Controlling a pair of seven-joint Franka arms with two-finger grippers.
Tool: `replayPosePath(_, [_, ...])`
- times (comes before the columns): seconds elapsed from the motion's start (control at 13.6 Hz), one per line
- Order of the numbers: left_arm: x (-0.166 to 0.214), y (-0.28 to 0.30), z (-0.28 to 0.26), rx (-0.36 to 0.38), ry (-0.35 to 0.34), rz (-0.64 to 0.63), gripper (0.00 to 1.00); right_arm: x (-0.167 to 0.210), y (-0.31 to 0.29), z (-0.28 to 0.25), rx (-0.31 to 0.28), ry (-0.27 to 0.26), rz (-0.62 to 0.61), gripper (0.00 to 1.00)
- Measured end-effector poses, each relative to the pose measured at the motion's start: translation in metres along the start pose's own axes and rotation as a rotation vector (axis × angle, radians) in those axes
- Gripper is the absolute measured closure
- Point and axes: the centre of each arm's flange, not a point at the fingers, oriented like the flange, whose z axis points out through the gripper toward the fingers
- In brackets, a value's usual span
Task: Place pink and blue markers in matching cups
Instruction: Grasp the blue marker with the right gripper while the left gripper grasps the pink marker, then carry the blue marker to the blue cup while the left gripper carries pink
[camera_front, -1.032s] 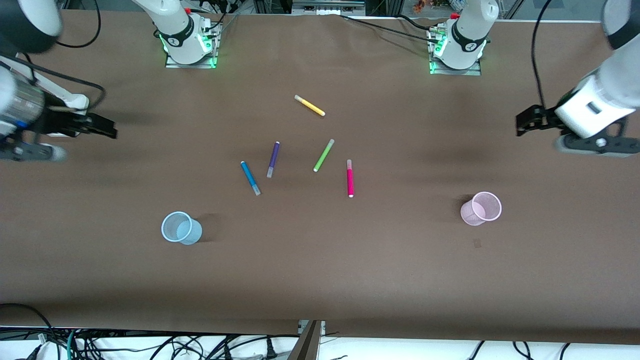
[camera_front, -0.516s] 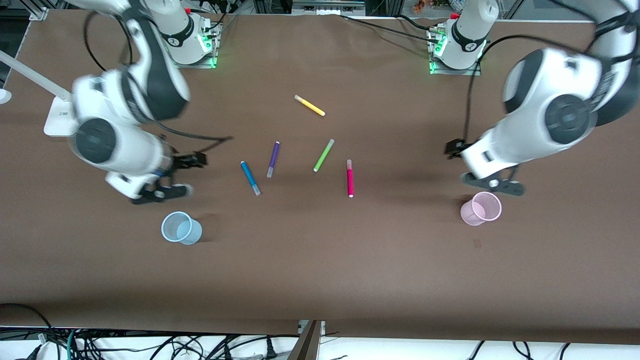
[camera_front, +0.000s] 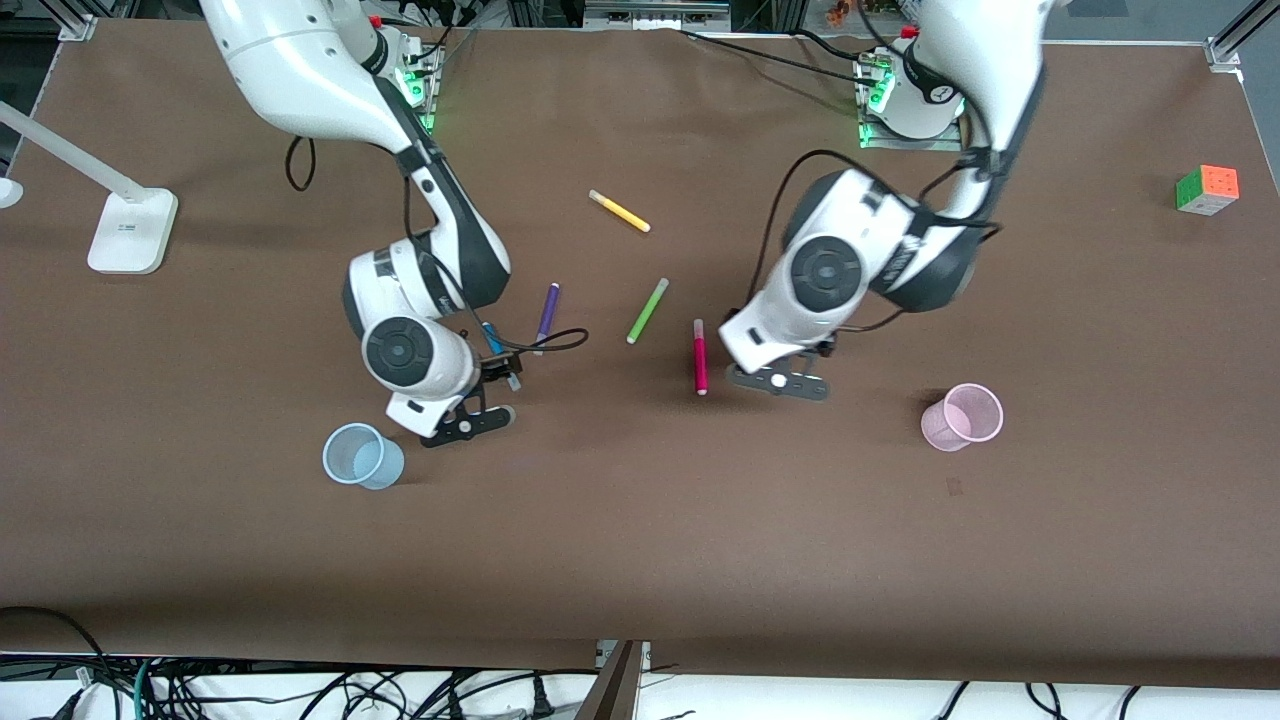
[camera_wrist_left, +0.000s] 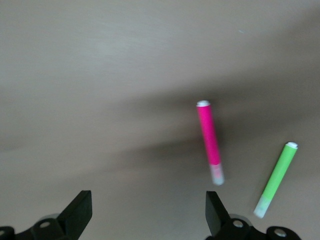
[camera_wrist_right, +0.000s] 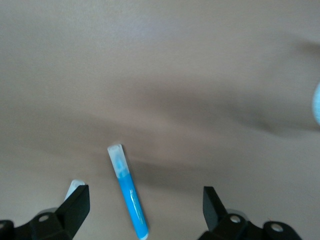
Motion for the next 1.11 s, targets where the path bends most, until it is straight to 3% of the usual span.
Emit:
replayPosePath(0.22, [-0.015,0.035,0.061,-0.019,0.061,0.045,0.0,0.003,-0.014,0.025,-0.005,0.014,-0.02,0.0])
replayPosePath(0.44, [-0.04,0.05,0.106,-0.012,0.054,0.051,0.0,0.0,-0.017,0.045,-0.009,0.016,-0.025,0.03])
replayPosePath(0.52, [-0.045,0.058,0.112,-0.011,0.052,0.049,0.0,-0.001,-0.017,0.047,-0.009,0.015,-0.025,0.1])
replayPosePath(0.88, [-0.051,0.072,0.13,-0.006,0.064,0.053,0.05,-0.003,-0.017,0.05,-0.011,0.012,-0.027,0.7])
replayPosePath(0.96, [-0.049,0.07,0.133,-0.007,0.071,0.053,0.12,-0.003,-0.019,0.049,-0.011,0.015,-0.034,0.8])
replayPosePath(1.11, [-0.048,0.069,0.138,-0.006,0.074,0.052,0.35,-0.001,-0.029,0.043,-0.01,0.04,-0.068,0.83])
